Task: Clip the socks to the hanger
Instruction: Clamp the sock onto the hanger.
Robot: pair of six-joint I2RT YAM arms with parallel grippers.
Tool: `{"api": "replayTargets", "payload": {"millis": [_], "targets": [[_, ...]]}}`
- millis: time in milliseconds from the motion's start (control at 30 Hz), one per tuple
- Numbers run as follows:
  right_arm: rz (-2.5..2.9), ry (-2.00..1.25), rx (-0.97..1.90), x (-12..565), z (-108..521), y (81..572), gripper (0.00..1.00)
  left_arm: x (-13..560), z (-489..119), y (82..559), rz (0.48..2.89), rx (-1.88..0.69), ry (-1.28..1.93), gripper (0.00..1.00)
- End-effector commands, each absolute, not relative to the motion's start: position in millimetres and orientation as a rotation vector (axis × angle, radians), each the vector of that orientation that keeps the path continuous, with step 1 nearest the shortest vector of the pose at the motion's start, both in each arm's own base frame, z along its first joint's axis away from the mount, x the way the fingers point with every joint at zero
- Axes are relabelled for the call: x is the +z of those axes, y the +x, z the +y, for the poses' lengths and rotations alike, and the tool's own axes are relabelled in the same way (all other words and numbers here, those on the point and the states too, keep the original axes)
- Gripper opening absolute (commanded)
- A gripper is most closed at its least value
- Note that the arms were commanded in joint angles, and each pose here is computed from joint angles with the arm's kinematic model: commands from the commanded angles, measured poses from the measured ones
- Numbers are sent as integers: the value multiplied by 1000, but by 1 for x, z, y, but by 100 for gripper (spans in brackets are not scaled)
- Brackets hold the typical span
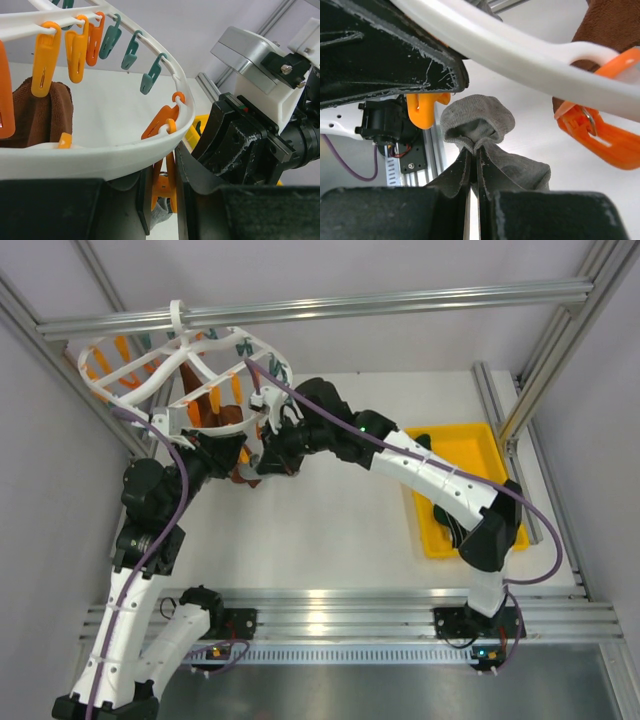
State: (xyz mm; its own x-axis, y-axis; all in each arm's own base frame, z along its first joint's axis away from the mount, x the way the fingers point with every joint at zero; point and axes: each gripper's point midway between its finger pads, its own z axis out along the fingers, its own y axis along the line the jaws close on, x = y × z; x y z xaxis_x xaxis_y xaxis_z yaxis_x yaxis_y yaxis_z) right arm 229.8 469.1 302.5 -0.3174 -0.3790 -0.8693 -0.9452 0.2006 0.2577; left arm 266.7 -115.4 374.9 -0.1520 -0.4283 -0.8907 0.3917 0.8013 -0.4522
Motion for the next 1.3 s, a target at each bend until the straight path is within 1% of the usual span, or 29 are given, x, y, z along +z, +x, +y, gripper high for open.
{"api": "replayTargets", "payload": {"millis": [0,267,633,1267], "targets": [[1767,-1225,1051,320,476,233,0,332,-124,275,1707,-665,107,0],[1776,-1230,1053,319,482,232,0,327,-123,277,1714,-629,148,0],[1740,-1244,1083,332,489,221,0,316,-121,279,1730,-595,177,0],[1707,-1247,1086,343,493,216,0,298,-115,283,1775,-510,250,0]]}}
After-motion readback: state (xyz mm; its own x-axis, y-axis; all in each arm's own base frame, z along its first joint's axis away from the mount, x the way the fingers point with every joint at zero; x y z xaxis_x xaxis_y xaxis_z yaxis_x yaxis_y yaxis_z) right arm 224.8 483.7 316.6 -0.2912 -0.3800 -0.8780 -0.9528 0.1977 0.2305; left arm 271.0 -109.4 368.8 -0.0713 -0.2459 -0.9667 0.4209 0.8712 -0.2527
